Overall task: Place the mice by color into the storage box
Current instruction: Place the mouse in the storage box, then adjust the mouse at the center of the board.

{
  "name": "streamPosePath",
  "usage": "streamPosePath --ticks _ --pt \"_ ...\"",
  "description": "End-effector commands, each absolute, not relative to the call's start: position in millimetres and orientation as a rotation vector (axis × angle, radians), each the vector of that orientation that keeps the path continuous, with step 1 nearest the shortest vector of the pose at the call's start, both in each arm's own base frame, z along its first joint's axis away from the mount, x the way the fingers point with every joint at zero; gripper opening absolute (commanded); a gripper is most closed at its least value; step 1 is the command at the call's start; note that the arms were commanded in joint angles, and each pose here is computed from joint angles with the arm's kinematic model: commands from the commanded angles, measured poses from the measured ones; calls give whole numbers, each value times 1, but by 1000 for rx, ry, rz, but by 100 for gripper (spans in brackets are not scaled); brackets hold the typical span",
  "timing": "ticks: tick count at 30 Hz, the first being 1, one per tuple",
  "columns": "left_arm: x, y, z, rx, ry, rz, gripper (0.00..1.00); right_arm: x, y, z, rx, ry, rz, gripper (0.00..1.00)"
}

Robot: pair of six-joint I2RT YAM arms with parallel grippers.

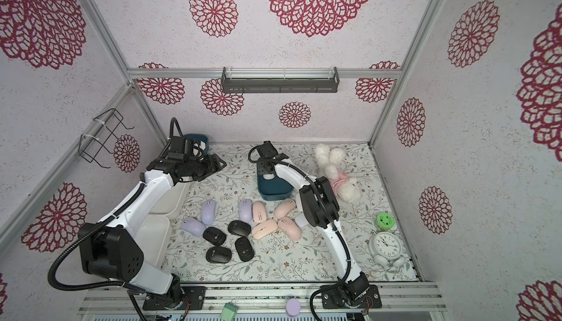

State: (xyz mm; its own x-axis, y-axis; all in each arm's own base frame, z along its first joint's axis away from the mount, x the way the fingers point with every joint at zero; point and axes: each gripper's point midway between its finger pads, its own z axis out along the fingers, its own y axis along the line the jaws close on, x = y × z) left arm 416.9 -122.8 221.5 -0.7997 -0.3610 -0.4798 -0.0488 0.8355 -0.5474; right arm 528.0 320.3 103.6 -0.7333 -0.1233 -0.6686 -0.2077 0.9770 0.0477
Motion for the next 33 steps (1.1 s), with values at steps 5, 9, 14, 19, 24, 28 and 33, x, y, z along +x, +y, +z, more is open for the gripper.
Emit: streamPosePath --ticks 5,9,14,19,24,28,33 --pt "418 -129 282 -239 2193 -775 75 483 267 224 -183 2220 113 71" --pt "428 -138 309 -219 2086 -736 75 442 224 215 -118 2238 110 68" --pt "429 -142 302 -185 2068 -748 73 390 169 176 -31 2303 7 64" --pt "422 -149 303 -228 2026 -873 69 347 150 121 -30 2486 116 63" --pt "418 -155 299 -183 2034 -913 67 328 144 86 -67 2580 120 67" --pt "421 -164 290 -207 2075 -1013 67 321 142 72 -77 2640 103 71" --pt "422 -173 281 -217 2124 -1071 65 316 125 64 122 2650 27 78"
